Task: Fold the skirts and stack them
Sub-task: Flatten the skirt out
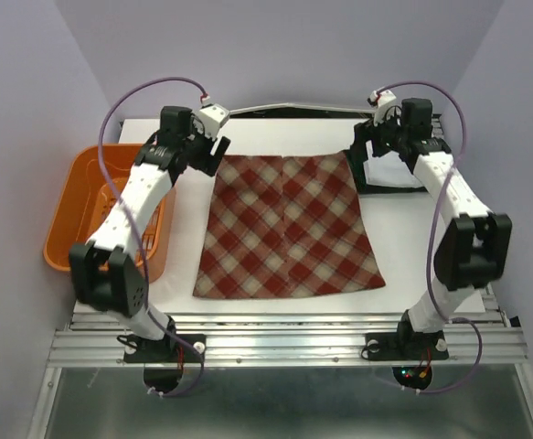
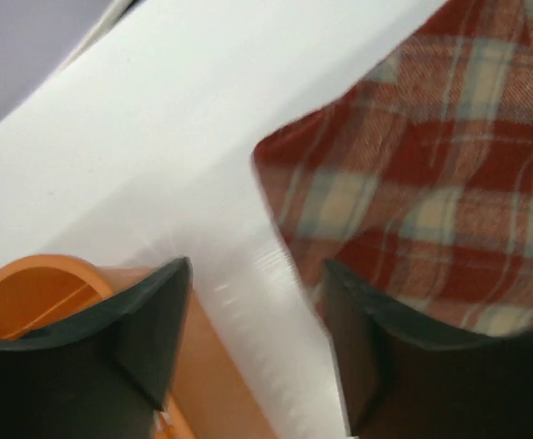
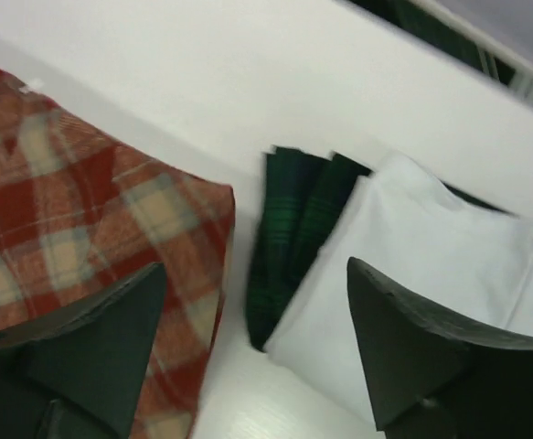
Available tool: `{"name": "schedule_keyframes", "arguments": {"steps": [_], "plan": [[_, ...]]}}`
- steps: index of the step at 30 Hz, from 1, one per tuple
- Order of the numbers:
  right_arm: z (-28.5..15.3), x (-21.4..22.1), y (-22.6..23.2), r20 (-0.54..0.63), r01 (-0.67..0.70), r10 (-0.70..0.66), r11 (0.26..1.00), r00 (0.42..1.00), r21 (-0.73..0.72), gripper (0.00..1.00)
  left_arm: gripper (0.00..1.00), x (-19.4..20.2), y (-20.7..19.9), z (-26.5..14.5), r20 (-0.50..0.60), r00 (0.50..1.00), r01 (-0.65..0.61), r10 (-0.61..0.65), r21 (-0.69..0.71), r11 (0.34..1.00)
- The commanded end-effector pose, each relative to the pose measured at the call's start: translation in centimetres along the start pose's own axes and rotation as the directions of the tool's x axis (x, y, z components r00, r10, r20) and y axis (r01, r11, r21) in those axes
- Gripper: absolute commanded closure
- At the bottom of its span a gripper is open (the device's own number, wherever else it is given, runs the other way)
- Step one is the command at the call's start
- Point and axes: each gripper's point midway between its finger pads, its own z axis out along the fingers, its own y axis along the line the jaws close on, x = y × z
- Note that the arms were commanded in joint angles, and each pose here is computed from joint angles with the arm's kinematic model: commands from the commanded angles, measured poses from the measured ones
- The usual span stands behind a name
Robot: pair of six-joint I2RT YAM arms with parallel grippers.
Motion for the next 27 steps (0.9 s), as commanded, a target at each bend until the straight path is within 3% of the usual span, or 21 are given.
{"name": "schedule_keyframes", "arguments": {"steps": [1,3,7,13,16,17,21,27], "plan": [[1.4,-2.1,-7.1,-0.022,-0.043,0.050,0.973,0.999,0.229,0.12,0.05,-2.8,6.4,3.7,-0.015,0.998,0.054,-0.058,-0.189,0.980],[1.5,-2.8,-7.2,-0.024,-0.041,0.048,0.975,0.999,0.219,0.12,0.05,-5.8,7.5,3.4,0.036,0.997,0.071,-0.065,-0.197,0.978],[0.1,-0.9,-4.6,-0.113,0.024,-0.012,0.994,0.993,0.105,0.14,0.05,-5.7,6.4,2.3,0.046,0.995,0.093,-0.087,-0.163,0.982],[-2.1,5.0,0.8,-0.275,0.089,-0.121,0.988,0.954,-0.128,0.32,0.14,1.7,-0.2,1.1,-0.090,0.986,0.139,-0.139,-0.006,0.990],[-3.0,9.9,3.2,-0.394,0.088,-0.176,0.969,0.902,-0.232,0.37,0.22,5.1,-3.6,0.5,-0.149,0.970,0.201,-0.191,0.052,0.978],[-3.3,12.3,3.7,-0.441,0.074,-0.183,0.965,0.879,-0.252,0.41,0.29,5.9,-4.4,0.5,-0.168,0.965,0.214,-0.201,0.060,0.975],[-4.0,18.9,4.4,-0.574,0.104,-0.250,0.956,0.780,-0.274,0.48,0.41,9.8,-8.0,0.6,-0.293,0.937,0.233,-0.191,0.114,0.966],[-3.9,25.9,6.0,-0.676,0.136,-0.315,0.943,0.666,-0.305,0.55,0.40,13.1,-9.8,1.6,-0.423,0.894,0.223,-0.145,0.141,0.964]]}}
